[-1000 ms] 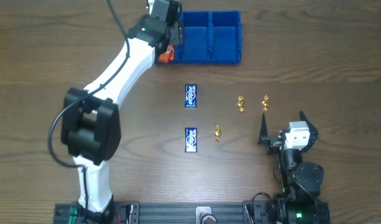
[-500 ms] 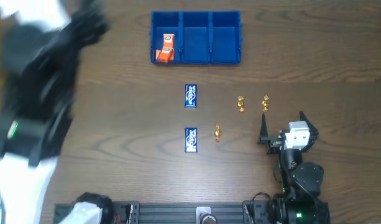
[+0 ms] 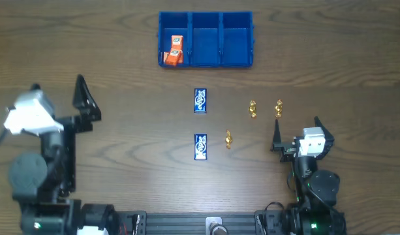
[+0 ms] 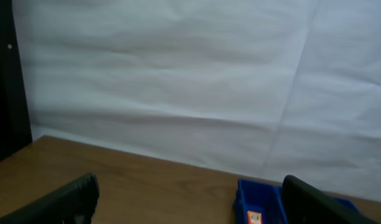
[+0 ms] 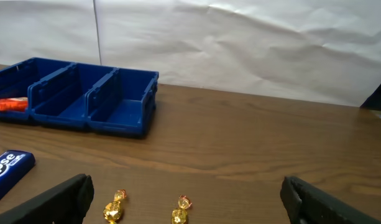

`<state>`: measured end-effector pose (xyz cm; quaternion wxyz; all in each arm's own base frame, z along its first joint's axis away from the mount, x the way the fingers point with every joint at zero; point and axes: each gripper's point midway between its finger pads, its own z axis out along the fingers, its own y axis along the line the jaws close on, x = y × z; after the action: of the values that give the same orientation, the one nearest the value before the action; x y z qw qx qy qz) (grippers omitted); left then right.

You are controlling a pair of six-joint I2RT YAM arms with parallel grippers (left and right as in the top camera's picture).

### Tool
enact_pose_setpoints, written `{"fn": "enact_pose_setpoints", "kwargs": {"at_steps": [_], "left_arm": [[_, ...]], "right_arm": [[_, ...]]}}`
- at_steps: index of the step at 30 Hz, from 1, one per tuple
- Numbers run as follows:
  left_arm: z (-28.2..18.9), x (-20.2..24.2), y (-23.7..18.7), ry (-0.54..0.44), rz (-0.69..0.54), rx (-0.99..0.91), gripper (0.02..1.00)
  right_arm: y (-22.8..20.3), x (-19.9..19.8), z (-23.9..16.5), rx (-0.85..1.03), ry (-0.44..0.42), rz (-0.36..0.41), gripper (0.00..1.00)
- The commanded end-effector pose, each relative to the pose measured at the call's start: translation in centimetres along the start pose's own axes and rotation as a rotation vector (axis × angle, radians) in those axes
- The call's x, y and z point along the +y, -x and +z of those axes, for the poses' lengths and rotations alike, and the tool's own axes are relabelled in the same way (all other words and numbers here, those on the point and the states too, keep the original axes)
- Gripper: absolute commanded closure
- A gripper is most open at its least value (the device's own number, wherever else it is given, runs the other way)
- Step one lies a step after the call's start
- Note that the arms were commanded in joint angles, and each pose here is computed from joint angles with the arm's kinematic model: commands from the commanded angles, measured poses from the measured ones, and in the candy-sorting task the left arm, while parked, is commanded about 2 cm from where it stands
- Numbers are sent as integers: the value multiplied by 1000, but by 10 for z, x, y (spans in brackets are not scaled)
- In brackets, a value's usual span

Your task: Sort Candies Into Trays

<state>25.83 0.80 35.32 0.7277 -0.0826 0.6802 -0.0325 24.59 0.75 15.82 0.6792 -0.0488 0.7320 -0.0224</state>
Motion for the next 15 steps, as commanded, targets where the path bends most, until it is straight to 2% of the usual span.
{"fn": "enact_pose_setpoints", "kwargs": {"at_steps": [1,5,15], "left_arm": [[-9,0,-51,-72,47,-5,18],[-15,7,-92,-79,46,-29,20],[-19,13,-174,-105,46,66,23]], "right_arm": [[-2,1,0,0,4,-10,3],[-2,1,0,0,4,-10,3],[-2,1,0,1,4,-10,3]]}}
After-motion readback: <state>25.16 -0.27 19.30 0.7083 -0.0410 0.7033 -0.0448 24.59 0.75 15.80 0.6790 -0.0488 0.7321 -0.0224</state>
